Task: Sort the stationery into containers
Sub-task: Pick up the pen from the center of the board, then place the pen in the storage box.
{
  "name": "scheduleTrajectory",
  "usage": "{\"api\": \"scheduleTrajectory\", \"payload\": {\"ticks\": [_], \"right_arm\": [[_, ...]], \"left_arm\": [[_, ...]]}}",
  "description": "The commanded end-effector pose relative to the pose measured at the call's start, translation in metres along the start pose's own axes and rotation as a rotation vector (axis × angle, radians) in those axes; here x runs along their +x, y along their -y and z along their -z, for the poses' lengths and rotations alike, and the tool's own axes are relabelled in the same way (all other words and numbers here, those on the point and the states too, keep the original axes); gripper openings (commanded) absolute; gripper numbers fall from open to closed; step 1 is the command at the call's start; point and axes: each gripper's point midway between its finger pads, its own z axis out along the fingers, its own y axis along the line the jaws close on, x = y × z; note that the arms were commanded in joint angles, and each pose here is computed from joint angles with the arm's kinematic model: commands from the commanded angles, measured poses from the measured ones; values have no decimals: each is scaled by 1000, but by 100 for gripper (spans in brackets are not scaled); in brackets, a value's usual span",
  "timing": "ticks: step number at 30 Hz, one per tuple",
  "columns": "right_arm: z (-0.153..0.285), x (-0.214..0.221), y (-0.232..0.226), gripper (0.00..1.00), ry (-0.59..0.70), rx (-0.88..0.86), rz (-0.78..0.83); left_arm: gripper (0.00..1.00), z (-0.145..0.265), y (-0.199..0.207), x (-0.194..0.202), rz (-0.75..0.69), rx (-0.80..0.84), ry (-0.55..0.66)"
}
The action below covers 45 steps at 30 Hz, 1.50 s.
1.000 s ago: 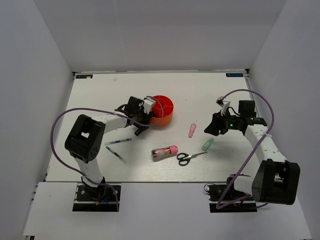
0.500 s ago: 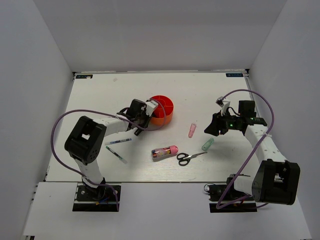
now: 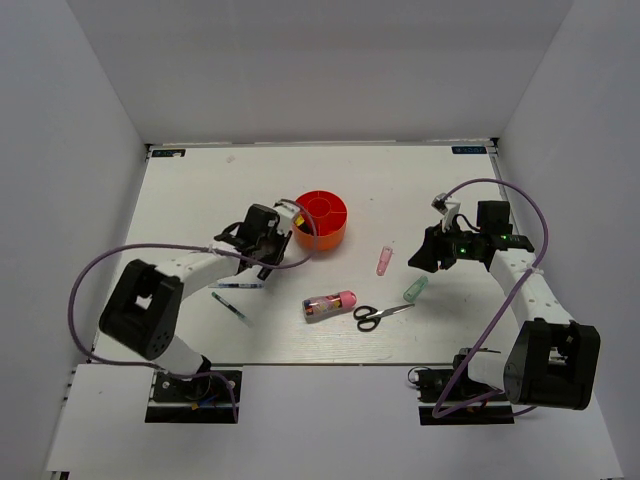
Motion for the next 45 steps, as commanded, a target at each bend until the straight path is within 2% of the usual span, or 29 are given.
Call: {"api": "scheduleTrajectory", "payload": {"ticks": [1, 2, 4, 5, 6, 8, 9, 11, 12, 14, 15, 18, 23, 26, 34, 40, 45], "right_arm": [[6, -17, -7, 52, 39, -16, 44], [7, -18, -8, 52, 42, -18, 47], [7, -17, -9, 41, 41, -23, 44], [6, -17, -10, 34, 41, -26, 44], [6, -17, -10, 19, 40, -29, 36], [7, -19, -11, 7, 46, -31, 43], [7, -18, -11, 4, 47, -29, 42], [8, -20, -11, 4, 56, -25, 47], [9, -21, -11, 4, 59, -21, 51], [9, -19, -12, 4, 58, -21, 47], [9, -19, -11, 4, 59, -18, 46], [8, -18, -11, 8, 56, -19, 44], [8, -19, -11, 9, 58, -21, 49], [9, -20, -12, 9, 62, -20, 58], [9, -21, -13, 9, 65, -32, 70], [8, -19, -15, 10, 62, -41, 67], [8, -19, -14, 10, 61, -43, 67]], "left_arm": [[0, 50, 0, -51, 123, 3, 183], [0, 57, 5, -58, 159, 24, 213], [0, 82, 8, -87, 203, 54, 341], [0, 85, 8, -91, 223, 54, 362], [0, 96, 7, -111, 266, 62, 449], [0, 102, 2, -119, 305, 33, 501], [0, 111, 0, -139, 359, 28, 593], [0, 111, -8, -145, 421, -17, 635], [0, 109, -8, -148, 506, -1, 668], [0, 117, -14, -168, 593, -11, 787], [0, 111, -9, -166, 625, 1, 792], [0, 117, -5, -191, 667, 9, 920], [0, 119, 19, -228, 637, 61, 1014], [0, 111, 26, -233, 609, 58, 1012], [0, 90, 28, -214, 550, 38, 1018], [0, 107, 40, -223, 439, 115, 1162], [0, 116, 45, -217, 328, 106, 1205]]}}
